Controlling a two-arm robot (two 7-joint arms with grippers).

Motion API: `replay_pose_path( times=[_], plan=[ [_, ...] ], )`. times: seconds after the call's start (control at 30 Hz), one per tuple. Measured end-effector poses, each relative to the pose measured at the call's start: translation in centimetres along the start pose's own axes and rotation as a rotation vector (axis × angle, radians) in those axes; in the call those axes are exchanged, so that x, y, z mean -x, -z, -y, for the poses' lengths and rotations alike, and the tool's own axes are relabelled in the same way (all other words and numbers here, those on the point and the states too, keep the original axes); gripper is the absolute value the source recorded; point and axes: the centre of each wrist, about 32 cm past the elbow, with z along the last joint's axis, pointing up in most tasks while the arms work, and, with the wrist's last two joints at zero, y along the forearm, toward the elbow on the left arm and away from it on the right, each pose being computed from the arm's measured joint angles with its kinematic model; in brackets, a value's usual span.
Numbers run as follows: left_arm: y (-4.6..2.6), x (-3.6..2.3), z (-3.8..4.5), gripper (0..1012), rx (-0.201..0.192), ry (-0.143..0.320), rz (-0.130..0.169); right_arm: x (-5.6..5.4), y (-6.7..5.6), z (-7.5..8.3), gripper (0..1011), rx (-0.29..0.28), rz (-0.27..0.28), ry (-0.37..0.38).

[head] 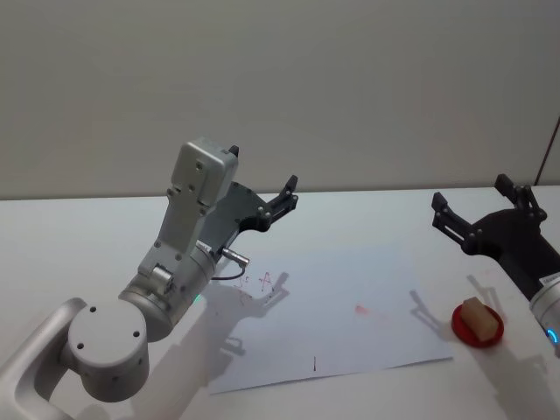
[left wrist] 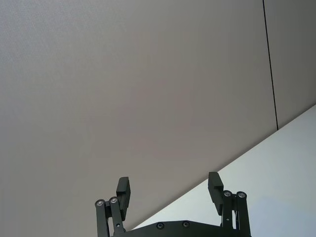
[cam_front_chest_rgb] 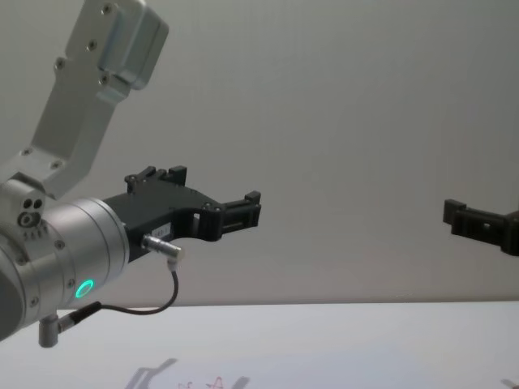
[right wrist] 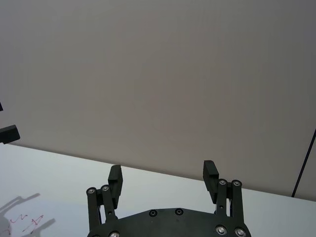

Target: Use the one hand to pick up the stamp and affix it onto the A4 paper.

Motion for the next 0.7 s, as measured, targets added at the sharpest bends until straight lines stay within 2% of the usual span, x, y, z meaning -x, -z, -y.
replay_pose_path(
  times=[0.4, 0.7],
  plan=[
    [0.0, 0.0, 0.0, 1001, 0.0, 0.0, 0.0, 0.1, 0.1, 0.3, 1001, 0.009, 0.001, 0.004],
    [0.0, 0.0, 0.0, 1001, 0.0, 0.0, 0.0, 0.4, 0.3, 2.0, 1001, 0.056, 0.01, 0.04]
  ],
)
